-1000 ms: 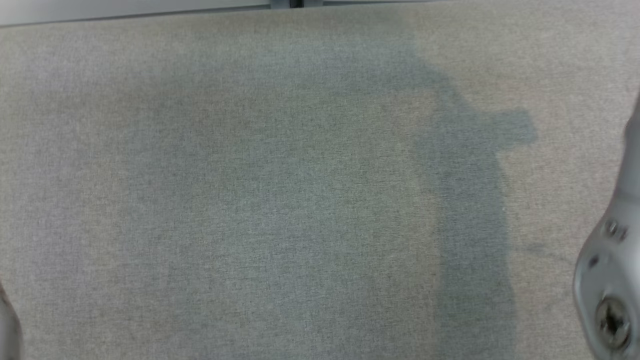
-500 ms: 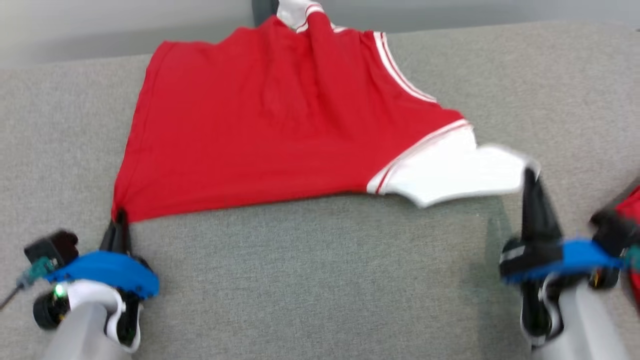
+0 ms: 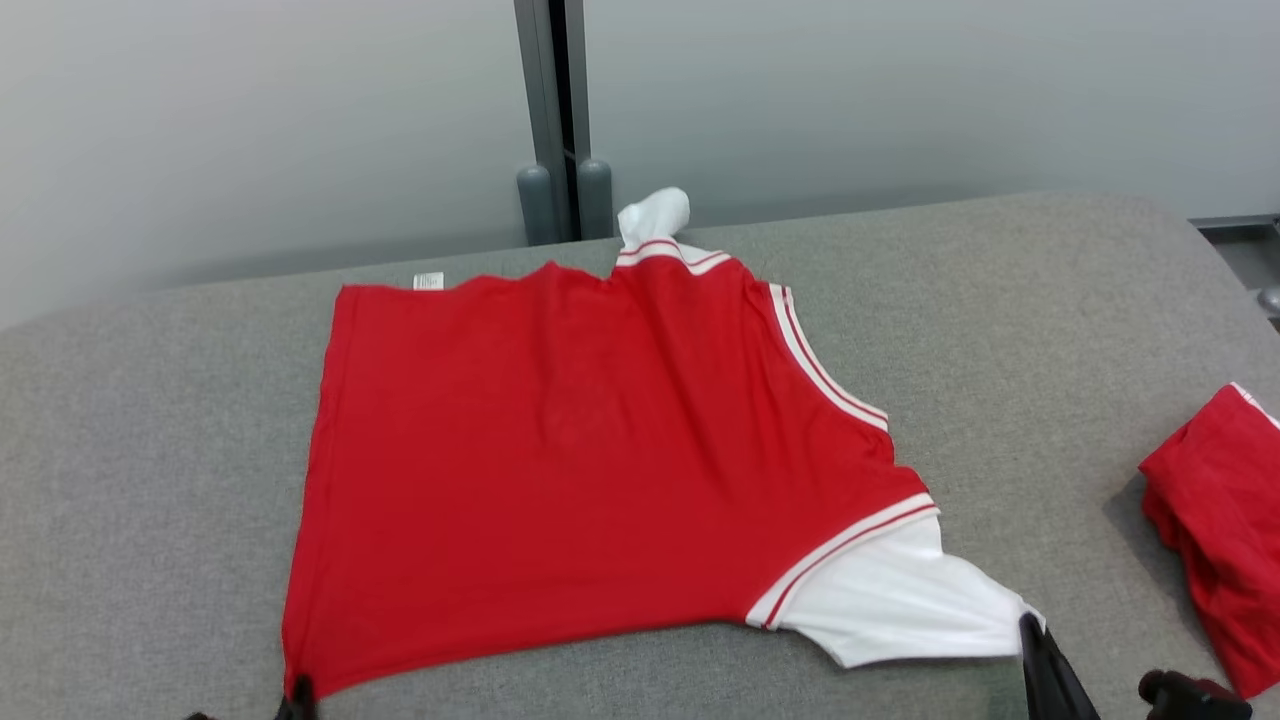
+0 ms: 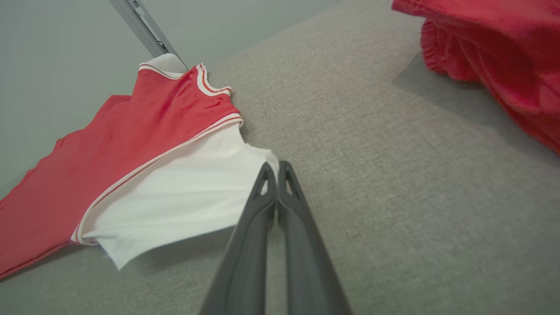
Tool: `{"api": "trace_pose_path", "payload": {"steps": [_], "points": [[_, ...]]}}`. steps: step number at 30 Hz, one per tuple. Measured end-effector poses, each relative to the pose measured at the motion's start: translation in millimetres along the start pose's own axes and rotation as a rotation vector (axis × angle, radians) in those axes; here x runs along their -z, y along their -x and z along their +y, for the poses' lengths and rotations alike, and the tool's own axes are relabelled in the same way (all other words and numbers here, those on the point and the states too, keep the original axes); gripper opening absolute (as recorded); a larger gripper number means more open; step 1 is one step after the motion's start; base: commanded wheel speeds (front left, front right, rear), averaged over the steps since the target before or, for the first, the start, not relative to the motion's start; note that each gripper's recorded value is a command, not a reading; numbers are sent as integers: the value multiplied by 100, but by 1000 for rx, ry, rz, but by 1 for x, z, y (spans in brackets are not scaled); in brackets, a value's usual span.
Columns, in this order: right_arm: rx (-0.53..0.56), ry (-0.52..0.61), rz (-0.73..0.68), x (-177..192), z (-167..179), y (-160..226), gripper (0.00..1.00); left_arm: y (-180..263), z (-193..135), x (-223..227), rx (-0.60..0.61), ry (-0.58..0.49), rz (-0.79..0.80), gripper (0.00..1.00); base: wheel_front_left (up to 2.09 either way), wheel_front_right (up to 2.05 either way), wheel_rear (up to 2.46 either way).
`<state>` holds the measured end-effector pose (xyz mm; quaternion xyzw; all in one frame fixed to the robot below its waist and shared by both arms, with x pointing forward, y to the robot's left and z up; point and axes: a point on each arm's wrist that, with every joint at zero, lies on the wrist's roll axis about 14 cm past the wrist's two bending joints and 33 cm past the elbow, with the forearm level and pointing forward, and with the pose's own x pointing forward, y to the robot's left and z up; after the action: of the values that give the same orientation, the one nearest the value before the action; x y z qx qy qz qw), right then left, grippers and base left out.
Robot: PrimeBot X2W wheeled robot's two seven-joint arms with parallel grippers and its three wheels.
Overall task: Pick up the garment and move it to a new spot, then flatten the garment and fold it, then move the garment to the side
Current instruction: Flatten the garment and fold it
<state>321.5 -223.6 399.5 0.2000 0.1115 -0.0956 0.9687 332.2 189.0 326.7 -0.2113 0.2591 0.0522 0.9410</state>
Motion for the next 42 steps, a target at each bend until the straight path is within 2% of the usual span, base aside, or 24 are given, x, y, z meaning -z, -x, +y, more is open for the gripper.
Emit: {"api": "trace_pose_path", "payload": {"steps": [7, 14, 19, 24, 28, 37, 42], "points": [[27, -9, 2, 7, -14, 29, 0, 32, 7, 22, -19, 16, 3, 0, 0, 0, 0], [15, -11, -4, 6, -11, 31, 0, 44, 5, 24, -6, 24, -20, 0, 0, 0, 0], [-60, 10, -61, -16, 15, 11, 0, 38, -14, 10, 53, 28, -55, 0, 0, 0, 0], [-106, 7, -130, -42, 35, -17, 0, 15, -56, -41, 185, -3, -171, 0, 0, 0, 0], [-121, 4, -164, -58, 44, -39, 0, 1, -70, -64, 234, -25, -206, 0, 0, 0, 0], [-154, 45, -185, -73, 65, -81, 0, -29, -59, -72, 205, -77, -165, 0, 0, 0, 0], [-166, 80, -166, -70, 72, -99, 0, -45, -55, -79, 192, -94, -153, 0, 0, 0, 0]]}}
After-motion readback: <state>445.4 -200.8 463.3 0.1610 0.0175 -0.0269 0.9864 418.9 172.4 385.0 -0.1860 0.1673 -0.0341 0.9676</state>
